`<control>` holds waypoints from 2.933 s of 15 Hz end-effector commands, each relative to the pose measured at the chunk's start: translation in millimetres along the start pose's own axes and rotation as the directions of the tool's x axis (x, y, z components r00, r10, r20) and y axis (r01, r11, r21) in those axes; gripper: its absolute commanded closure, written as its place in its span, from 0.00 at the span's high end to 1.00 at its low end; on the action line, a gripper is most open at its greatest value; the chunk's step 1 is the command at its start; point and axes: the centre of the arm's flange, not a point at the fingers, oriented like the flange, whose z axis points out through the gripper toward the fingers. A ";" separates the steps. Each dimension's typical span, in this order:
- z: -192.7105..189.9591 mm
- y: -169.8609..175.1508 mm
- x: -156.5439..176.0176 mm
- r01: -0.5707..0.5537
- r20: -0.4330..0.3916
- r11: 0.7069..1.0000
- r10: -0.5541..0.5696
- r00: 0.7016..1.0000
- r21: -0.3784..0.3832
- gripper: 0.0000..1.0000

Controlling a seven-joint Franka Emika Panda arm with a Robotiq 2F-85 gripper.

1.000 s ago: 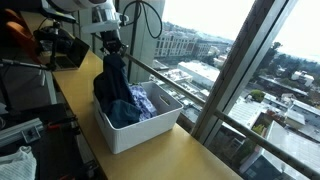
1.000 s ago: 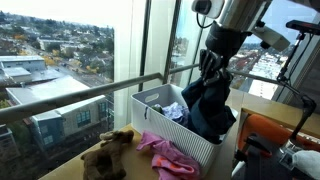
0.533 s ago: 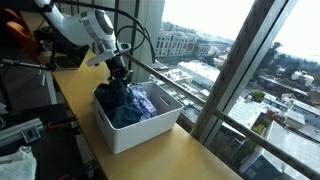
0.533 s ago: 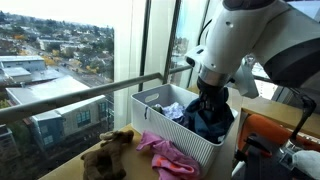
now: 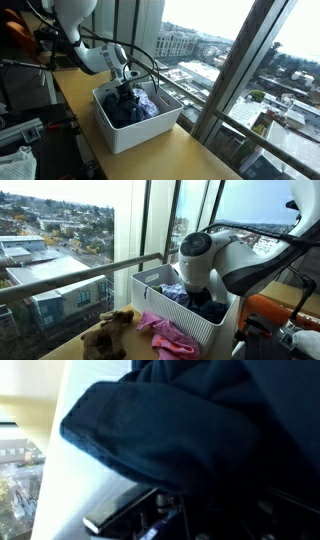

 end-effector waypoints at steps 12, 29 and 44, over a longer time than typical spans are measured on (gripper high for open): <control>-125.6 30.9 27.3 -0.086 -0.115 0.990 0.099 0.988 0.116 1.00; -207.5 -76.1 66.8 0.396 -0.473 0.854 -0.210 0.855 0.337 1.00; -64.9 -60.8 55.2 0.781 -0.513 0.510 -0.591 0.623 0.361 1.00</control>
